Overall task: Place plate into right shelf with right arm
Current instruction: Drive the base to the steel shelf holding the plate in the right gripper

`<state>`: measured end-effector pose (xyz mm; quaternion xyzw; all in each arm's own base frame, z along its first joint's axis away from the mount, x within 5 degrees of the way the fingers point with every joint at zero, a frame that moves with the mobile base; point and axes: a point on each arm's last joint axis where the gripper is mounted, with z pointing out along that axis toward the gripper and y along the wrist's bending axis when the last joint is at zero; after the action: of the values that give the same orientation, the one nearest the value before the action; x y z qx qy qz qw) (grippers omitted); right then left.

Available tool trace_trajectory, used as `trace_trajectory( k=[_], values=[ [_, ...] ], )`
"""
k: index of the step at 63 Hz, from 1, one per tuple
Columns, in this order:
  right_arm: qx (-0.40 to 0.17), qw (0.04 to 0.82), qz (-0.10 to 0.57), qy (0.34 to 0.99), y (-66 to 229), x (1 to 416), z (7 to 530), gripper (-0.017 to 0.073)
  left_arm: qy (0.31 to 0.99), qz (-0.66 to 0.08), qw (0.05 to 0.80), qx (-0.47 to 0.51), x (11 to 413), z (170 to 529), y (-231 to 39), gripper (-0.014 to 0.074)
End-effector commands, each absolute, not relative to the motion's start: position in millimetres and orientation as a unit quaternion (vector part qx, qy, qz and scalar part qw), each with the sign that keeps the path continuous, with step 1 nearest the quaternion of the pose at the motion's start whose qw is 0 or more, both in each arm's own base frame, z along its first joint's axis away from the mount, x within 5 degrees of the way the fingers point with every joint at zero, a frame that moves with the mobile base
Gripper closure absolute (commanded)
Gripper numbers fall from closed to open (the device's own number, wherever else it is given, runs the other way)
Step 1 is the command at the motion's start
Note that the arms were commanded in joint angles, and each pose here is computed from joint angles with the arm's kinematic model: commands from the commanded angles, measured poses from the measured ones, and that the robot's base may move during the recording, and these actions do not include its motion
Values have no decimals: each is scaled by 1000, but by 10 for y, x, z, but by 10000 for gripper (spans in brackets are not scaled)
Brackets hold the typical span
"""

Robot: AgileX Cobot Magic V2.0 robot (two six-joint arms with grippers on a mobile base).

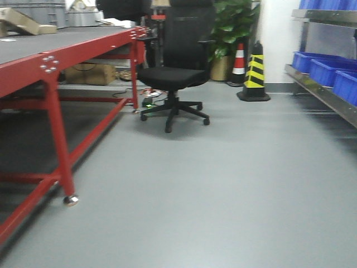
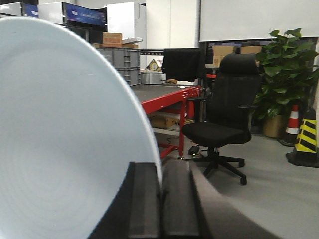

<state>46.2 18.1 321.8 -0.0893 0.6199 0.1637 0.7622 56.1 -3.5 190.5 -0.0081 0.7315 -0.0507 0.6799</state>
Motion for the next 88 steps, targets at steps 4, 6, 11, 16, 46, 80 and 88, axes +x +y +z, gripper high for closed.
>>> trace_trajectory(
  k=[4, 6, 11, 16, 46, 80, 88],
  values=[
    [-75, 797, 160, 578, 147, 436, 3389, 503, 704, -58, 708, -8, 564, 1950, -40, 640],
    [-75, 797, 160, 578, 147, 436, 3389, 503, 704, -58, 708, -8, 564, 1950, -40, 640],
    [-75, 797, 160, 578, 147, 436, 3389, 503, 704, -58, 708, -8, 564, 1950, -40, 640],
    [-75, 797, 160, 578, 147, 436, 3389, 503, 704, -58, 708, -8, 564, 1950, -40, 640],
    [-75, 797, 160, 578, 147, 436, 3389, 503, 704, -58, 708, -8, 564, 1950, -40, 640],
    [-75, 797, 160, 578, 147, 436, 3389, 503, 704, -58, 708, -8, 564, 1950, -40, 640],
    [-75, 797, 160, 578, 147, 436, 3389, 503, 704, -58, 708, -8, 564, 1950, -40, 640]
  ],
)
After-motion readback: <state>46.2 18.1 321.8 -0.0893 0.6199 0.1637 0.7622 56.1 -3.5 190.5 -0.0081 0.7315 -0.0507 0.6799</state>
